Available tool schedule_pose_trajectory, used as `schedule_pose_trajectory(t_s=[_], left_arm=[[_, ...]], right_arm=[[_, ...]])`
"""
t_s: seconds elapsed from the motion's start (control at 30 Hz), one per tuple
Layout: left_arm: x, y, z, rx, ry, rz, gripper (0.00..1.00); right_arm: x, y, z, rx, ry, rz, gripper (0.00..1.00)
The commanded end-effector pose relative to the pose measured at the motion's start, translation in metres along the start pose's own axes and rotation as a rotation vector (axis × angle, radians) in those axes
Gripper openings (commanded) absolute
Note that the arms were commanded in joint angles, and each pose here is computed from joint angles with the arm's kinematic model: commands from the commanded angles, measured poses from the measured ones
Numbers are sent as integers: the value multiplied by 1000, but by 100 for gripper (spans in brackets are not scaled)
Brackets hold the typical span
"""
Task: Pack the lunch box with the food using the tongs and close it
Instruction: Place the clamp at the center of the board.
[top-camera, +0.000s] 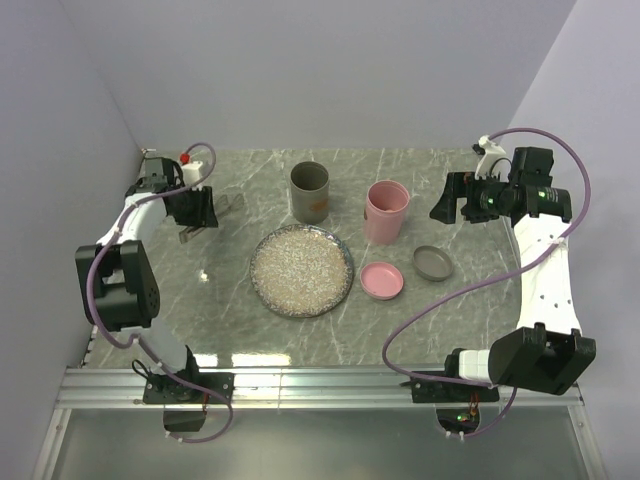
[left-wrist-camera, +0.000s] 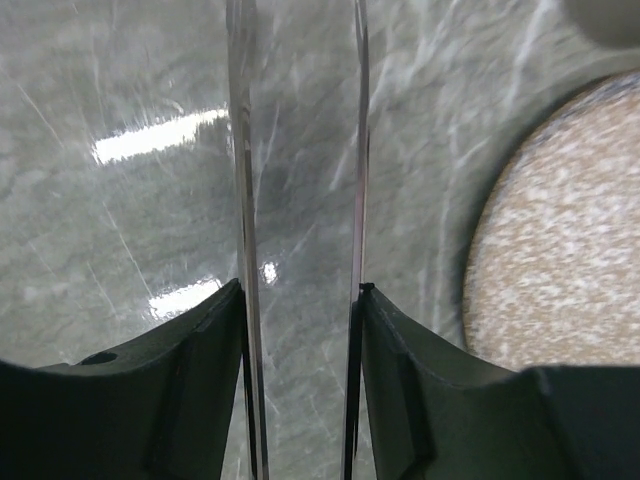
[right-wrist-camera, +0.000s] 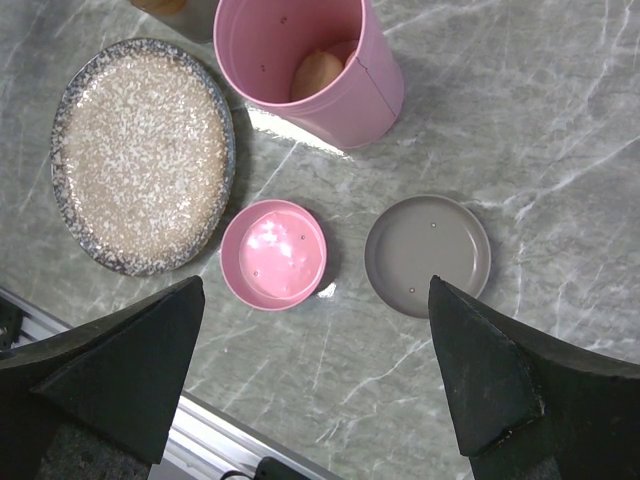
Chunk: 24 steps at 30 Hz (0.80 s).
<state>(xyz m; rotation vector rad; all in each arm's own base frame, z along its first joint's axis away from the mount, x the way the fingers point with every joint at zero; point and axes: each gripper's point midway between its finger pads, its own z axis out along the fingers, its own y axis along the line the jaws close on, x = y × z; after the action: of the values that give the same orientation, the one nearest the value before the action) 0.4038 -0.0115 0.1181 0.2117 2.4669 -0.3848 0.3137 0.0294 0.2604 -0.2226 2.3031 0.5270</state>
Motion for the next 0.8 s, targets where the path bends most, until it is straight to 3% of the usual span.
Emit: schedule_pose_trajectory(t_s=[0.0, 0.47, 0.77], left_arm=[[10, 13, 13, -36, 13, 23, 53], [77, 8, 30, 6, 189, 14, 66], [87, 0, 28, 13, 222, 20, 72]], right_arm=[[1, 2, -6, 11, -16, -32, 100], [5, 5, -8, 5, -16, -48, 100], [8, 7, -13, 6, -13, -61, 100]])
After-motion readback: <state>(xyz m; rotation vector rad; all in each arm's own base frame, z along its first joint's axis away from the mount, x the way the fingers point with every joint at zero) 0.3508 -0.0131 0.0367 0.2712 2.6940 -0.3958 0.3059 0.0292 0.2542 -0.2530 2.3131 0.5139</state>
